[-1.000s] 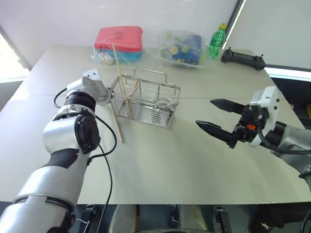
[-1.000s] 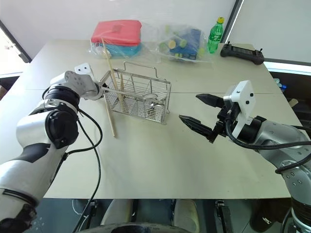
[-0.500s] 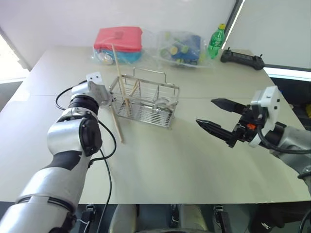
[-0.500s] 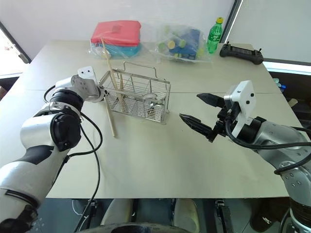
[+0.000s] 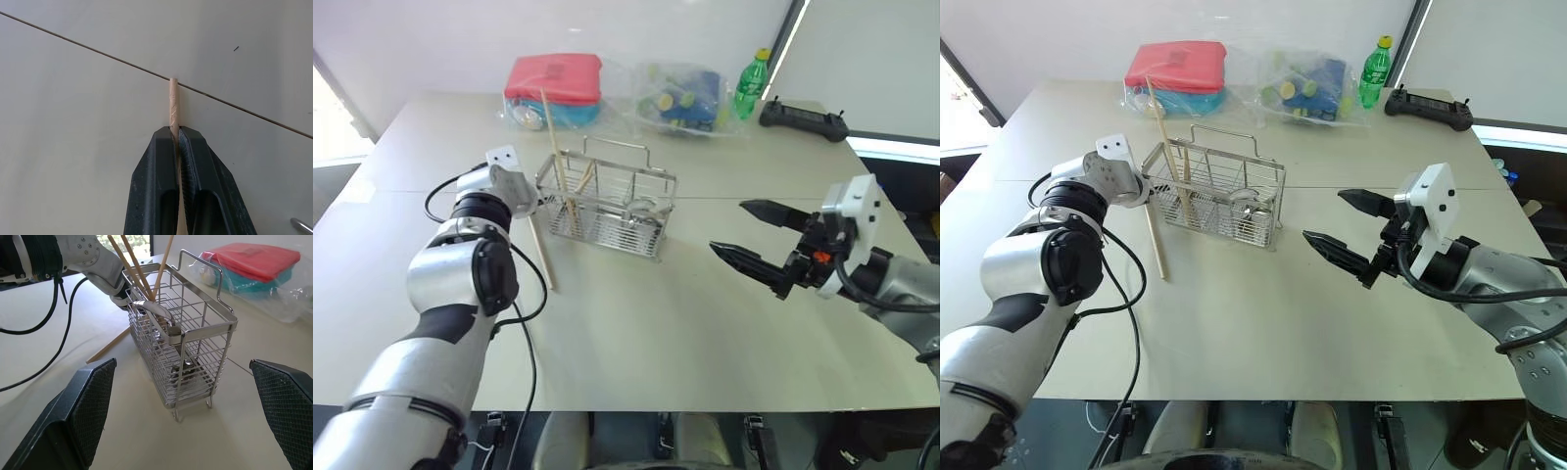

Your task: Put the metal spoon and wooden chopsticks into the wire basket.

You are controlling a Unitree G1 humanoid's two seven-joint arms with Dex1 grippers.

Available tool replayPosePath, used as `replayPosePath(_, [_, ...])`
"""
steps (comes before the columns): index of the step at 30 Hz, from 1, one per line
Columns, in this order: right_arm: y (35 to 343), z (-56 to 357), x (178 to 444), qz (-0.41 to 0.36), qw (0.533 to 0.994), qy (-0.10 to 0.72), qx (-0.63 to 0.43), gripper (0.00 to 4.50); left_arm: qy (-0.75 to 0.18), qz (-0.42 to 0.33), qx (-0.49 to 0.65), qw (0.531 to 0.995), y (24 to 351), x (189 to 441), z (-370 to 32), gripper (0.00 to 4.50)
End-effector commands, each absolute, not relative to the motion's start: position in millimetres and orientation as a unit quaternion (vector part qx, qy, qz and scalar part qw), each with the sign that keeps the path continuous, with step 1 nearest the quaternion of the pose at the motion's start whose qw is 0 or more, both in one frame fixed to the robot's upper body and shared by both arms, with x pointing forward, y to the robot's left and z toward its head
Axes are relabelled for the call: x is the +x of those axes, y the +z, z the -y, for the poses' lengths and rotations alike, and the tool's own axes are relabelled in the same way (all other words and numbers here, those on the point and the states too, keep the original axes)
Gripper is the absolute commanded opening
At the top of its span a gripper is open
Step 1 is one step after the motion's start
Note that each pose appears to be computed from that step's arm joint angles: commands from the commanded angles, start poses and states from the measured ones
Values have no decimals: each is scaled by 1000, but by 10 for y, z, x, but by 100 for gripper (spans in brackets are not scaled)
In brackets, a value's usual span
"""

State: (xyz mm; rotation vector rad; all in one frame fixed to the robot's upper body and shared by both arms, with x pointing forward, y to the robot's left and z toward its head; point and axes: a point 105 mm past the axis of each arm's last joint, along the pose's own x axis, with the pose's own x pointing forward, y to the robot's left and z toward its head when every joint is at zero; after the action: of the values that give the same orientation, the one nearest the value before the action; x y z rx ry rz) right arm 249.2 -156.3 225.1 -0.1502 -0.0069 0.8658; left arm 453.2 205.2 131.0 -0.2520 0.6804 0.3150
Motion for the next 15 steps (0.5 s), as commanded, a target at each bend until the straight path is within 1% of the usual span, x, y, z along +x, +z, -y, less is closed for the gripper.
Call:
replayPosePath(1, [2347,1553,2435,20,901,425,-88,450,169,-327,-141,919,1336,4513,-2190,6])
replayPosePath(5, [2348,1571,2438,19,901,425,-89,450,183,-301,-155,923,1503,4526,-2384,6])
replayPosePath(8, [2337,1580,2437,14,901,426,-88,450,205,-253,-156,932,1771,4519,-2714,6])
replayPosePath(10, [2340,1574,2435,11,899,428,-87,450,223,-225,-153,936,1918,4468,-2982,6])
replayPosePath(12, [2349,1577,2435,8,899,430,-85,450,237,-180,-142,944,2129,4419,-3250,6])
replayPosePath(14, [2352,1583,2429,3,898,433,-83,450,208,-96,-181,956,2502,4433,-3362,6])
replayPosePath(15, [2353,1586,2427,2,898,433,-82,450,194,-68,-195,959,2625,4438,-3375,6])
